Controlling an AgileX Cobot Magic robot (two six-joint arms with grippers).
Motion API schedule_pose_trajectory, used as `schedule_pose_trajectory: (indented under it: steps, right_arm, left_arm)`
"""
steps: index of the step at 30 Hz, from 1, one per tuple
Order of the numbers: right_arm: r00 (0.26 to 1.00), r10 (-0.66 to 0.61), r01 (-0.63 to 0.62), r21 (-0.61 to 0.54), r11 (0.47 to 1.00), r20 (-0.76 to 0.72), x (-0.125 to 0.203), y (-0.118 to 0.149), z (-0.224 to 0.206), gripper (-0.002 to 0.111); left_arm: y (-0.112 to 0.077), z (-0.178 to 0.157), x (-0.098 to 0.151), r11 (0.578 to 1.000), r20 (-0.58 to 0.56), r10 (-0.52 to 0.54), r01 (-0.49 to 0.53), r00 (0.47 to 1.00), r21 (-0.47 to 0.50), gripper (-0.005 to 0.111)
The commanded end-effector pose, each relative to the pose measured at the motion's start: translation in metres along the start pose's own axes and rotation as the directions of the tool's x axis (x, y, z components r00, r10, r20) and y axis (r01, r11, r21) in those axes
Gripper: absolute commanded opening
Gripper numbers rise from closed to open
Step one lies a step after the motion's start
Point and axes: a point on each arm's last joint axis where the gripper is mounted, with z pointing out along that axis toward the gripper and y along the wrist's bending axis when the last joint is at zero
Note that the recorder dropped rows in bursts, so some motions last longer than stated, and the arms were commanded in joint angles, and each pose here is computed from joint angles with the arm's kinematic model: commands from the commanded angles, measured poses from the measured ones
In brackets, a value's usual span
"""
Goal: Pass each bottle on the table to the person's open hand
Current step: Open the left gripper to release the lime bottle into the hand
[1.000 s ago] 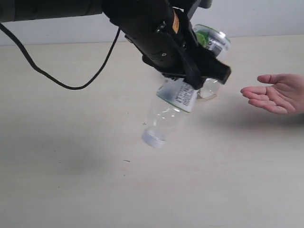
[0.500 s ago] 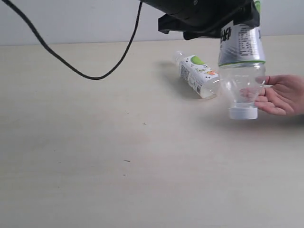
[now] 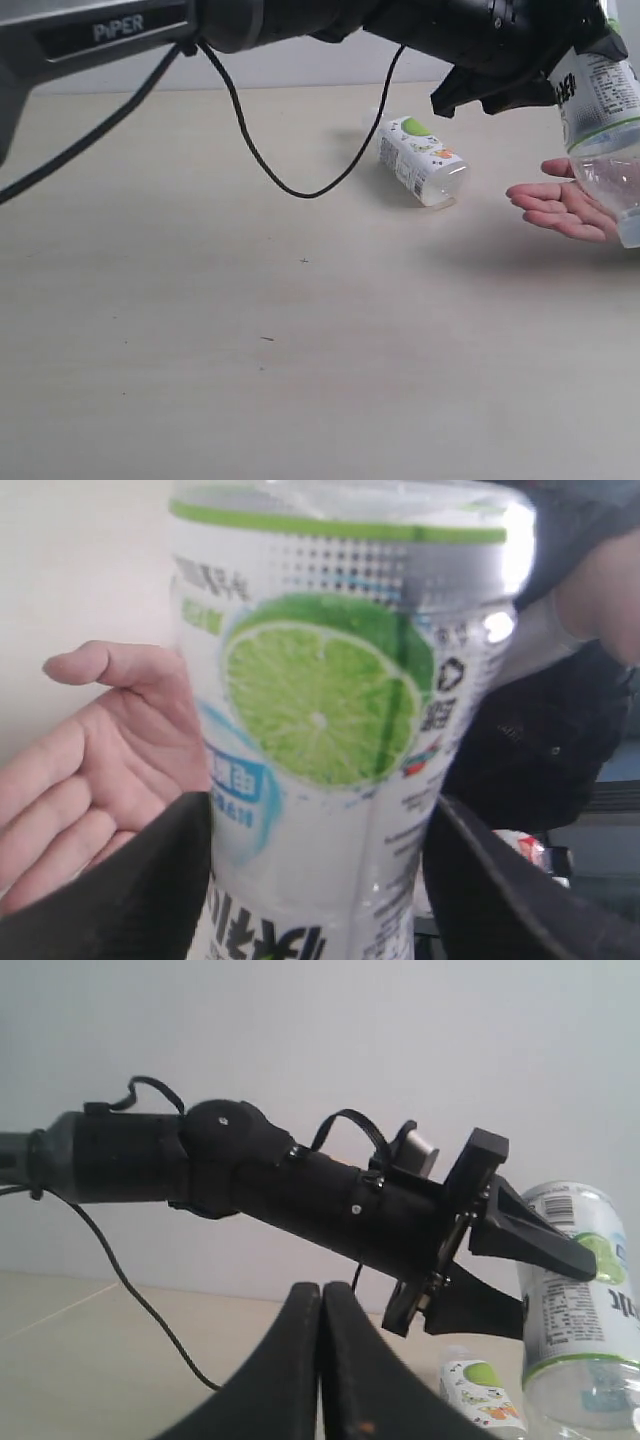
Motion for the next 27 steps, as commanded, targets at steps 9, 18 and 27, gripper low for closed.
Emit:
schedule_pose_trajectory:
  steps: [9, 18, 27]
  right_arm:
    - [1.0, -0.004, 0.004, -0.001, 1.0, 0.001, 0.001, 0.0, 0.0, 0.0]
    - [1.0, -0.004, 0.004, -0.001, 1.0, 0.001, 0.001, 0.0, 0.0, 0.0]
    - [1.0, -0.006, 0.006, -0.001, 1.0, 0.0, 0.001, 0.0, 0.0, 0.0]
  left_arm:
    - [0.065, 0.042, -0.008, 0.982, -0.017, -0.172, 0.173, 0.985, 0.074, 0.0]
    - [0.075, 0.052, -0.01, 0.977, 0.015, -0.169, 0.166, 0.985, 0.136, 0.0]
    - [0.093, 0.065, -0.005, 0.965, 0.022, -0.208, 0.201, 0.978, 0.166, 0.0]
